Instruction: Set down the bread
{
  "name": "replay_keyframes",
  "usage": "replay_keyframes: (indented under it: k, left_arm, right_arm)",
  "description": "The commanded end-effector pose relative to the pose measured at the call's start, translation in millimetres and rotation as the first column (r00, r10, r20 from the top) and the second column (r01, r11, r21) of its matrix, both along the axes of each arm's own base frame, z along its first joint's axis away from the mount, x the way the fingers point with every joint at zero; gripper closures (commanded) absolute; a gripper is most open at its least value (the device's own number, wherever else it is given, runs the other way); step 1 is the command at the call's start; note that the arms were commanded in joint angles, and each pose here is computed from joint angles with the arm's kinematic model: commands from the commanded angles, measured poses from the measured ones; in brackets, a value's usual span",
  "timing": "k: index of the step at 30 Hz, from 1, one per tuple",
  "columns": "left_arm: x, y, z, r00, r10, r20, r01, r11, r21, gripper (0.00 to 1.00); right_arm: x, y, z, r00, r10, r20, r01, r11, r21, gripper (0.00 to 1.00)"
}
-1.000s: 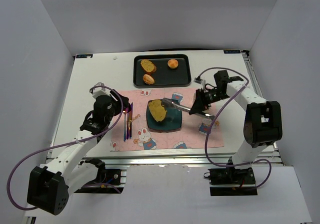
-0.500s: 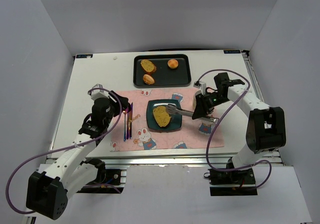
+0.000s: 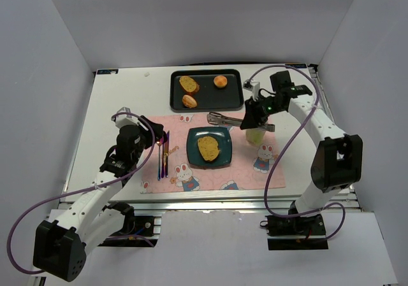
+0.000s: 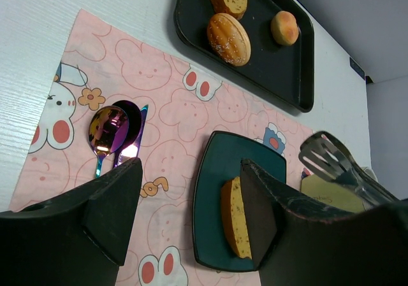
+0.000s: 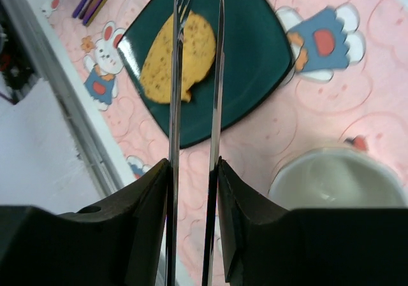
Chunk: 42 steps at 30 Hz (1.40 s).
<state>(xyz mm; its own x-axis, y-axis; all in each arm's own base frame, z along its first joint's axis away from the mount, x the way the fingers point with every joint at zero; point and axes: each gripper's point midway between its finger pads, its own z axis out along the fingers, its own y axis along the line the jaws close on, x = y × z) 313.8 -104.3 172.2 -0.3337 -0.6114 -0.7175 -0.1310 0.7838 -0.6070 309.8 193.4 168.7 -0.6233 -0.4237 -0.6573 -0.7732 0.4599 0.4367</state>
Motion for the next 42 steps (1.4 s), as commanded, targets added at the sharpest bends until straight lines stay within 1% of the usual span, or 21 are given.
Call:
replay_keyframes:
  k: [1, 2, 3, 4, 5, 6, 8, 9, 14, 20, 29, 36, 42]
  left_arm:
    - [0.1, 2.2, 1.8, 1.000, 0.006, 0.009, -0.006, 1.000, 0.000, 0.28]
    - [0.3, 2.4, 2.1, 1.000, 0.008, 0.010, -0.008, 1.000, 0.000, 0.28]
    - [0.2, 1.6, 1.6, 1.000, 0.005, 0.009, -0.005, 1.000, 0.000, 0.28]
    - [0.6, 1.2, 0.9, 1.000, 0.003, 0.005, -0.003, 1.000, 0.001, 0.28]
    - [1.2, 1.2, 0.6, 1.000, 0.003, 0.002, -0.003, 1.000, 0.002, 0.28]
    - [1.5, 0.9, 0.7, 1.000, 0.003, 0.001, -0.003, 1.000, 0.004, 0.28]
    - [1.7, 1.1, 3.1, 1.000, 0.004, 0.003, -0.004, 1.000, 0.005, 0.28]
    - [1.9, 2.4, 3.6, 1.000, 0.010, 0.003, -0.010, 1.000, 0.005, 0.28]
    - [1.4, 4.2, 4.1, 1.000, 0.016, 0.006, -0.016, 1.000, 0.010, 0.28]
    - [2.1, 1.7, -0.6, 1.000, 0.008, 0.000, -0.008, 1.000, 0.004, 0.28]
    - [3.9, 2.0, 1.0, 1.000, 0.007, -0.003, -0.007, 1.000, 0.017, 0.28]
    - [2.9, 2.9, 2.9, 1.000, 0.010, 0.000, -0.010, 1.000, 0.017, 0.28]
    - [4.4, 1.3, 3.9, 1.000, 0.005, -0.003, -0.005, 1.000, 0.018, 0.28]
  right_arm:
    - [24.9, 23.4, 13.0, 0.993, 0.034, 0.112, -0.032, 0.999, -0.017, 0.60]
    - [33.3, 28.0, 8.5, 0.990, 0.034, 0.135, -0.029, 0.999, -0.044, 0.60]
    - [46.2, 26.7, 4.4, 0.985, 0.006, 0.175, 0.011, 0.995, -0.100, 0.60]
    - [59.5, 41.6, 14.1, 0.968, 0.017, 0.249, 0.010, 0.994, -0.107, 0.59]
    - [70.5, 46.5, 6.7, 0.966, 0.013, 0.259, 0.023, 0.991, -0.135, 0.58]
    - [82.3, 47.2, 7.1, 0.959, -0.017, 0.283, 0.066, 0.984, -0.166, 0.58]
    - [103.5, 63.8, 12.6, 0.944, -0.023, 0.329, 0.083, 0.982, -0.170, 0.56]
    - [113.2, 63.8, 13.5, 0.935, -0.036, 0.353, 0.109, 0.976, -0.190, 0.56]
    - [140.9, 80.8, 8.4, 0.919, -0.020, 0.394, 0.116, 0.968, -0.221, 0.54]
    - [145.5, 88.7, -2.9, 0.921, 0.006, 0.391, 0.094, 0.967, -0.235, 0.51]
    - [135.4, 105.8, 3.6, 0.937, 0.014, 0.348, 0.050, 0.984, -0.174, 0.50]
    - [134.3, 109.8, 12.0, 0.940, -0.009, 0.341, 0.060, 0.988, -0.139, 0.50]
    - [144.4, 108.5, -6.0, 0.942, -0.037, 0.333, 0.100, 0.980, -0.173, 0.49]
